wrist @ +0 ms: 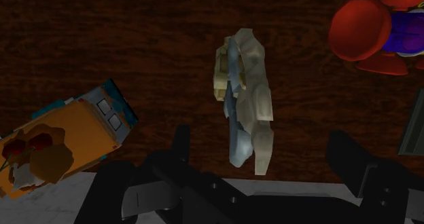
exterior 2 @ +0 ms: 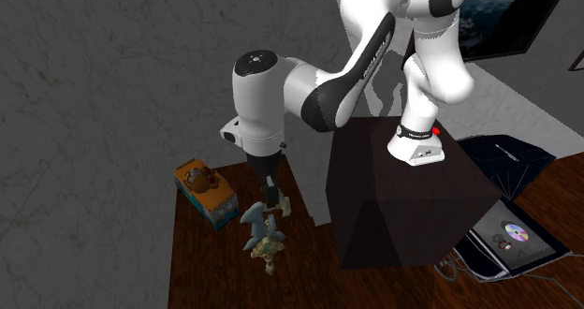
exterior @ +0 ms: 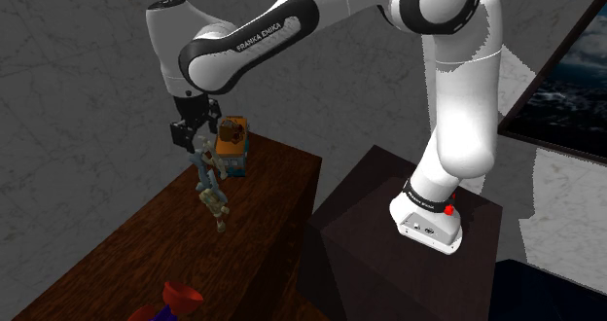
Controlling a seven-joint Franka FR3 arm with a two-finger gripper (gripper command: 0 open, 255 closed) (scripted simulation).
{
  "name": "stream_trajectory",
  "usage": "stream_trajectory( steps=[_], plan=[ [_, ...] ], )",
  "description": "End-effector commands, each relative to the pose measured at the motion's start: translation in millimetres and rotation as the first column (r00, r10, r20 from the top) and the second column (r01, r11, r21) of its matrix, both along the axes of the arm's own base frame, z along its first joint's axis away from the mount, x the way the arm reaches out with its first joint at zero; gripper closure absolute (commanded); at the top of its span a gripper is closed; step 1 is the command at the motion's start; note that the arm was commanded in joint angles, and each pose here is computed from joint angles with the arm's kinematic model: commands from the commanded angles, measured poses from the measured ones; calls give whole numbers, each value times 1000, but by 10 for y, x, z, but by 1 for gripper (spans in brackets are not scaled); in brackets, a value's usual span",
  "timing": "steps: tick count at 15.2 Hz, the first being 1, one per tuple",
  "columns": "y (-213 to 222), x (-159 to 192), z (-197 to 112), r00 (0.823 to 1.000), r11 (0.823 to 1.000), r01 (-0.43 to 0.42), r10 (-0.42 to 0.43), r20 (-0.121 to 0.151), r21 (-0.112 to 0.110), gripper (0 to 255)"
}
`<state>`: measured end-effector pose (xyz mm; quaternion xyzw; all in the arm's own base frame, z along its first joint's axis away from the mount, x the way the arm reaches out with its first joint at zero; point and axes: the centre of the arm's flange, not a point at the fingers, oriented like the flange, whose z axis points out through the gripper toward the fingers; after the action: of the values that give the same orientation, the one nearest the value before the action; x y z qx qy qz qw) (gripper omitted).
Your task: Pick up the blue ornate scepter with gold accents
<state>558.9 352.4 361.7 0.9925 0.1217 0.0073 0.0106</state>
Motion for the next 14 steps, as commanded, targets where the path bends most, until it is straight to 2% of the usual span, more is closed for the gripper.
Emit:
stream_trajectory(
  steps=[1,2,11,14],
  plan=[
    [-2,1,-29,1000,1000,0,0,1,0,0],
    [-4,0,-28,1000,1000,0,0,1,0,255],
    [-2,1,-29,1000,1000,0,0,1,0,255],
    [-2,1,130,1000,1000,0,0,1,0,255]
  ],
)
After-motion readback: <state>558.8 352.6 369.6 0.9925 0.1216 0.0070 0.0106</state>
